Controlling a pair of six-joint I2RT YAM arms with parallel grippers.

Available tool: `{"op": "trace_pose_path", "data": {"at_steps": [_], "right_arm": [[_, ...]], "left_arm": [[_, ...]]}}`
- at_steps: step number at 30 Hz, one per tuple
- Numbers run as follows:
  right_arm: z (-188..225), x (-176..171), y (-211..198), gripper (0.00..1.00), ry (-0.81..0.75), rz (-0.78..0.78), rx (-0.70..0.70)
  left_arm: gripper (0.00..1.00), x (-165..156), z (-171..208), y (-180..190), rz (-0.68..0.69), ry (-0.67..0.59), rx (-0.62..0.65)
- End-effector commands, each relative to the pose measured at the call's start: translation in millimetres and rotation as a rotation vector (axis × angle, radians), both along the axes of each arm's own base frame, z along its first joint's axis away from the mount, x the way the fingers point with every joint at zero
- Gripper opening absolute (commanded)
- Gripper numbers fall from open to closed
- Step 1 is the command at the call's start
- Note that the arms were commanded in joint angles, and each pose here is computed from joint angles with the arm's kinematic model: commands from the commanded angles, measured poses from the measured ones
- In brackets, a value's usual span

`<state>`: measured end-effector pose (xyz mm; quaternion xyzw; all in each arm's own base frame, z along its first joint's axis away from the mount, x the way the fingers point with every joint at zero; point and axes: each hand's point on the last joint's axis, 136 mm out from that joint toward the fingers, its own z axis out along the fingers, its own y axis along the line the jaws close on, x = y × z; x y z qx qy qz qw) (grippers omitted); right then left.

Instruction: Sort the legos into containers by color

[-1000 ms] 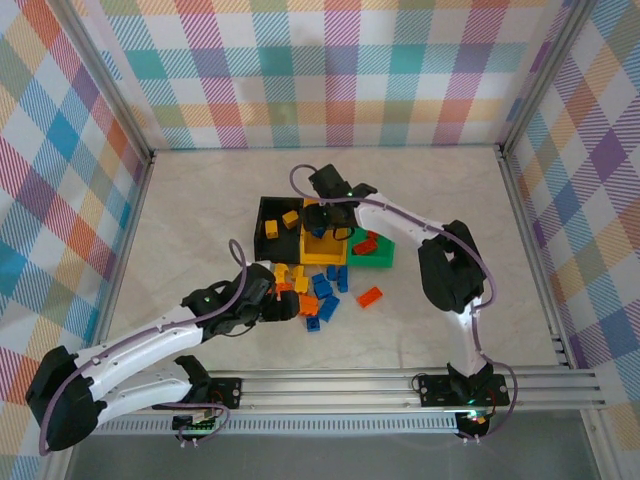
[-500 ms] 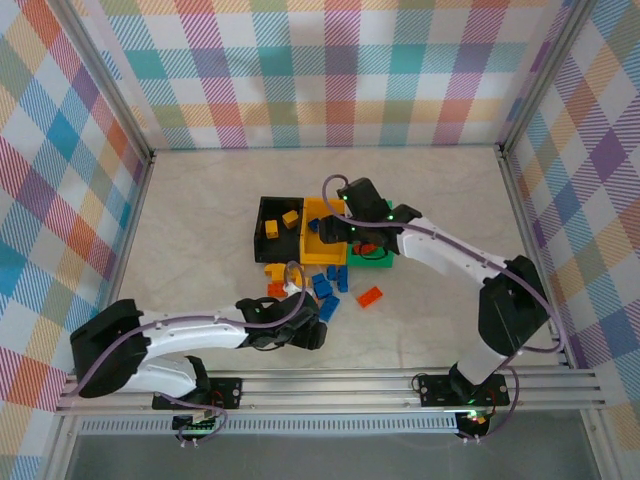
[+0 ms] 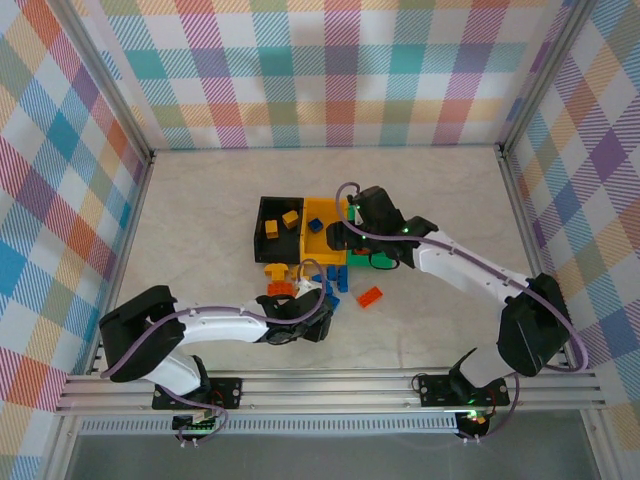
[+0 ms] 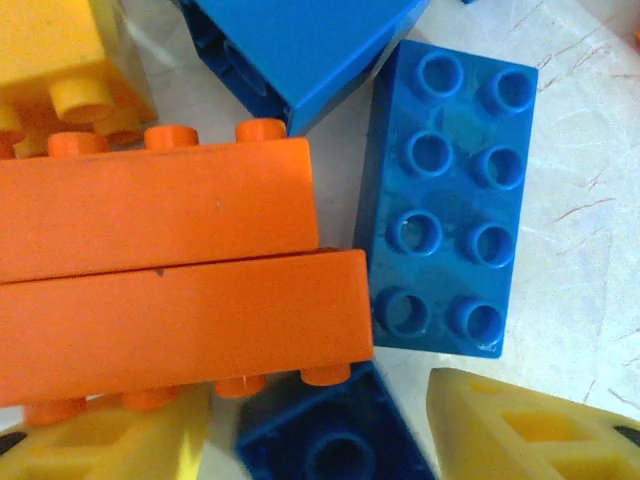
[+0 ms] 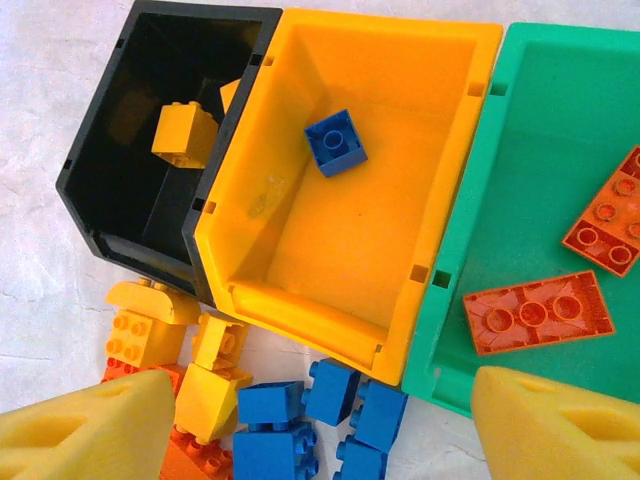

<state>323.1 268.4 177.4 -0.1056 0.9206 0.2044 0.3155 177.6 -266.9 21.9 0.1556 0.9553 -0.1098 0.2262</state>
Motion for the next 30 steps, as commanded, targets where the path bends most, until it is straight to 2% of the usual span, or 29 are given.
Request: {"op": "trace_pose_path", "data": {"at_steps": [1,8,11,15,18,23,30], "right_arm": [[4.4,-1.0,-1.4,0.78,-0.025,-0.005,0.011],[1.7,0.3,-4.4,0.79,-0.030,-0.020,-0.001],[0.4,-0.1,-6.6,0.79,-0.030,-0.031,-0.002],[-3.9,-4.5,-13.3,0.79,-0.022,-0.052,-0.005],[-8.2,-11.8,-21.1,0.79,-0.015,-0.069,-0.005],[-17.3,-27.9,-36.6,0.79,0.008,-0.100,-0.001],[-29.7,-53.6,-55.9,0.79,0.041,-0.110,0.002]], "left_arm": [[0.52,-2.6,-0.6,-5.3,-0.015,0.002,-0.006],[0.35,-18.4,7.5,2.5,-0.016,0.021,-0.021],[0.33,-23.1,18.9,9.8,-0.007,0.017,-0.022],[0.32,-14.9,53.8,13.2,0.019,-0.046,-0.067],[0.31,10.4,87.3,16.1,0.047,-0.124,-0.070],[0.30,75.9,127.0,17.6,0.130,-0.197,-0.105],[0.27,162.9,126.8,0.0,0.200,-0.191,-0.106]]}}
